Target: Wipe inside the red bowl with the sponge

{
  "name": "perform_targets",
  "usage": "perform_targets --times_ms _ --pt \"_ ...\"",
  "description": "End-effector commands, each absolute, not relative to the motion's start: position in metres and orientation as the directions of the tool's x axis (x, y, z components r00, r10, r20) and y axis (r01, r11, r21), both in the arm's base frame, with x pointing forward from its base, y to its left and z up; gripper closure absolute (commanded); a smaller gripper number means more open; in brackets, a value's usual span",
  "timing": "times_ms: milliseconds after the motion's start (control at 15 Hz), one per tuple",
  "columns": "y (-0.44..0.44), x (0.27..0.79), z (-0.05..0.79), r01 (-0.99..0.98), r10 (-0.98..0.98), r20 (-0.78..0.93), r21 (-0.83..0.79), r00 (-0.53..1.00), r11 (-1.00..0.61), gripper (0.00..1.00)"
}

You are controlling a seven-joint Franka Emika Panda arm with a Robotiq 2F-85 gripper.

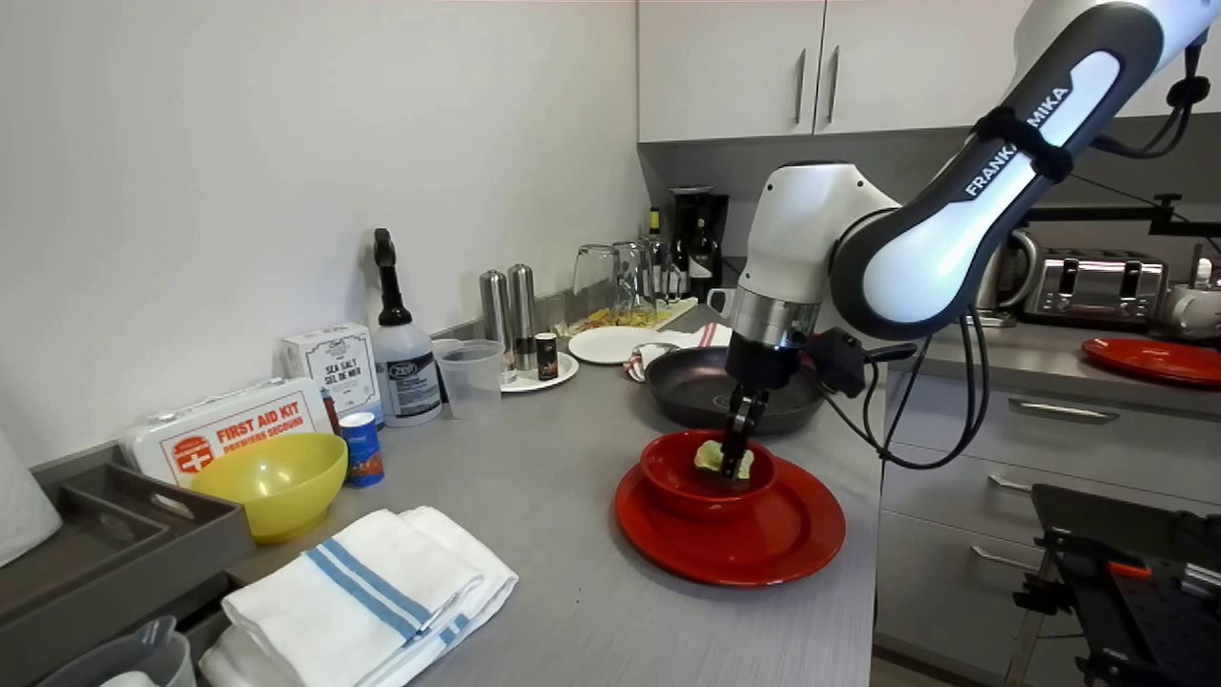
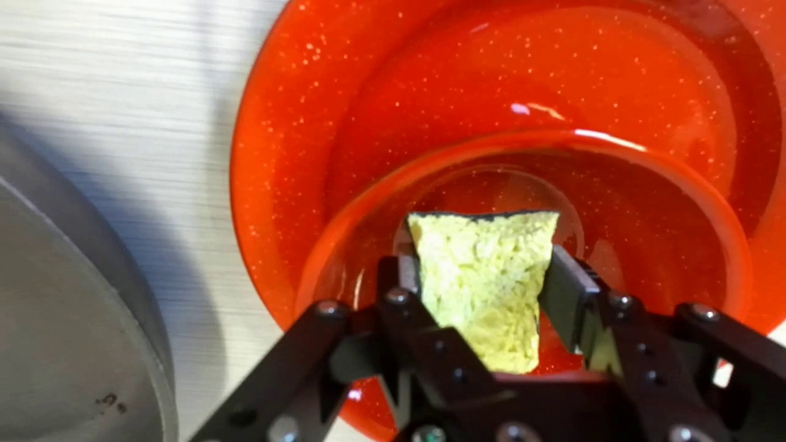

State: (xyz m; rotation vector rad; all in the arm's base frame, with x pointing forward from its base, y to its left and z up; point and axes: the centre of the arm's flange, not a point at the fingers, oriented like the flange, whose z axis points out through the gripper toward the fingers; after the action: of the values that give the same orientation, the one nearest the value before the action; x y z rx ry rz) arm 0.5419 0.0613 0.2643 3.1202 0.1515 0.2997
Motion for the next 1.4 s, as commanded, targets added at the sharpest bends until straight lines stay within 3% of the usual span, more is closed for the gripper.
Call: perform_targets --times_ms 0,1333 --pt "0.057 0.523 0.271 0.076 0.079 0.14 0.029 0.987 -0.997 0.75" --pt "0.081 0.513 0.243 0.08 0.076 0.123 -0.025 0.99 -0.996 0.75"
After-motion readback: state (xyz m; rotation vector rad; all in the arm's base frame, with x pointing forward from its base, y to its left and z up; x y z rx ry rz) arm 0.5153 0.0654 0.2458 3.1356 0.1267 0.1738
